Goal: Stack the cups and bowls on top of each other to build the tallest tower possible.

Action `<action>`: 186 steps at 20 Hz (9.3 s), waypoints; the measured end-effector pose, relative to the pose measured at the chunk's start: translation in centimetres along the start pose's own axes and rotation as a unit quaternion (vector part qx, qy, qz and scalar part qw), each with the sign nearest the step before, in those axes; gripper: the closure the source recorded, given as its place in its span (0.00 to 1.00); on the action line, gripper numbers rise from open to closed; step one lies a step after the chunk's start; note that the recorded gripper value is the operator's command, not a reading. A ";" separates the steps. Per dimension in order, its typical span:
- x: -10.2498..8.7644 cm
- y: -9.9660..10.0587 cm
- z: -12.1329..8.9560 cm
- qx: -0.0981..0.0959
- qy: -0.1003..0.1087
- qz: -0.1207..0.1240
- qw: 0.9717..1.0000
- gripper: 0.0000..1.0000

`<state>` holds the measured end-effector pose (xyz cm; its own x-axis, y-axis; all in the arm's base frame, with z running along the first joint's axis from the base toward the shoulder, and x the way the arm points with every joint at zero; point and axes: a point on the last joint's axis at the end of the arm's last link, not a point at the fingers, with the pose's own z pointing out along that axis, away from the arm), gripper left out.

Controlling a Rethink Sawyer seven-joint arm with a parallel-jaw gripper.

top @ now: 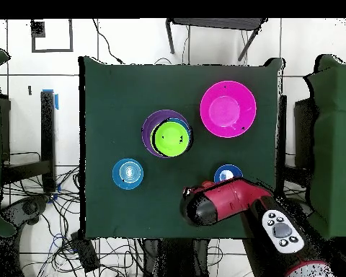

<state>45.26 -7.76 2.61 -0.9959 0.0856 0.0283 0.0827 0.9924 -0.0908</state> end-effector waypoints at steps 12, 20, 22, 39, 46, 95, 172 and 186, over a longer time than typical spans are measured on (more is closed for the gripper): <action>-2.3 -3.4 -6.6 -0.010 0.020 0.116 0.993 1.00; -4.3 -3.8 -10.6 -0.017 0.022 0.149 0.988 1.00; -4.6 -3.7 -11.3 -0.017 0.023 0.151 0.988 1.00; -6.4 -1.5 -15.5 -0.009 0.046 0.139 0.989 1.00; -7.9 -0.5 -16.8 -0.007 0.048 0.131 0.990 1.00; -12.5 10.2 -22.7 -0.009 0.019 0.072 0.997 1.00; -15.8 12.2 -22.8 -0.011 -0.004 0.078 0.997 1.00; -16.9 12.6 -21.6 -0.016 -0.014 0.083 0.996 1.00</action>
<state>63.95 5.24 22.50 -0.9692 0.2459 -0.0131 0.2462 0.9673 -0.0604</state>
